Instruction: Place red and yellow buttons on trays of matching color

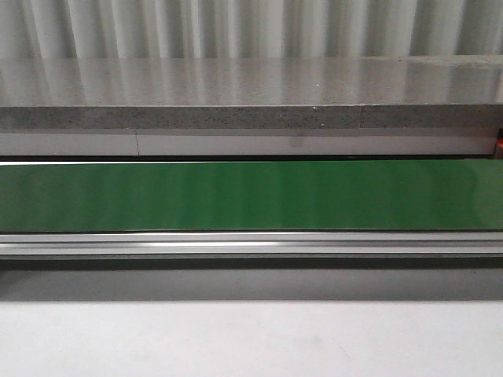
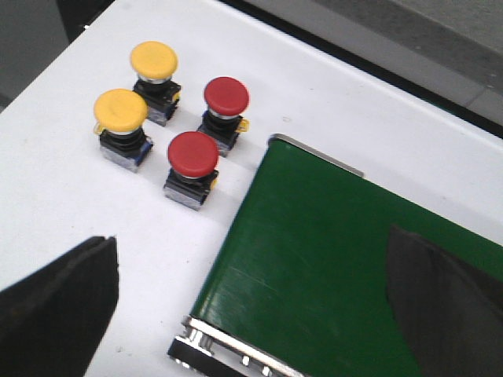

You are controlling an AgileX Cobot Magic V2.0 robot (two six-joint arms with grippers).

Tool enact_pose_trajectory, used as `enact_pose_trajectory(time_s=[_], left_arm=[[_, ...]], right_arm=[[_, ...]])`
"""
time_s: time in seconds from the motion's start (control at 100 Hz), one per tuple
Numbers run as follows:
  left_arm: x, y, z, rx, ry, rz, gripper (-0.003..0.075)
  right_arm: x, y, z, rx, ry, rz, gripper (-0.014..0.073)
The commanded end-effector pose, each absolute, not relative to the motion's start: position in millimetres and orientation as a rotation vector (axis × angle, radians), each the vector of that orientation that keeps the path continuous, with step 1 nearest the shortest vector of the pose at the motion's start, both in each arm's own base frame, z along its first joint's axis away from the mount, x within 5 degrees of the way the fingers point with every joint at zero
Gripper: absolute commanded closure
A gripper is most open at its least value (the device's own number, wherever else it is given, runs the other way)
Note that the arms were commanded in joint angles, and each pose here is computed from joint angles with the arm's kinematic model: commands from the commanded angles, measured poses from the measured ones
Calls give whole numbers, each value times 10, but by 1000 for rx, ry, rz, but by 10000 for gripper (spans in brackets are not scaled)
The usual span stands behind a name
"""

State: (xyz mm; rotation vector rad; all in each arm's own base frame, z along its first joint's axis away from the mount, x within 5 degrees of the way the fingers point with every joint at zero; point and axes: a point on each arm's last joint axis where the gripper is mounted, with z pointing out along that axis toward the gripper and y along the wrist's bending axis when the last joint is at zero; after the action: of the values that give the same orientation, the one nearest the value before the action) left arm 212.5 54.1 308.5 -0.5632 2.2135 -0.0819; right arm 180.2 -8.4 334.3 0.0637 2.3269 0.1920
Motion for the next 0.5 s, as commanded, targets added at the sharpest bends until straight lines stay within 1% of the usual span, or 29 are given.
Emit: enact_pose_trajectory(time_s=[0.0,0.23,0.49], left_arm=[[2357,683,3171,-623,2138,-90,71],[2859,955,2830,-715,2252,-87,71],[3238,1090,2490,-758,2338,-101,71]], right_arm=[[1805,-83,3475,59,2246,181,662],[1805,-83,3475,59,2246,181,662],[1805,-83,3475,59,2246,181,662]])
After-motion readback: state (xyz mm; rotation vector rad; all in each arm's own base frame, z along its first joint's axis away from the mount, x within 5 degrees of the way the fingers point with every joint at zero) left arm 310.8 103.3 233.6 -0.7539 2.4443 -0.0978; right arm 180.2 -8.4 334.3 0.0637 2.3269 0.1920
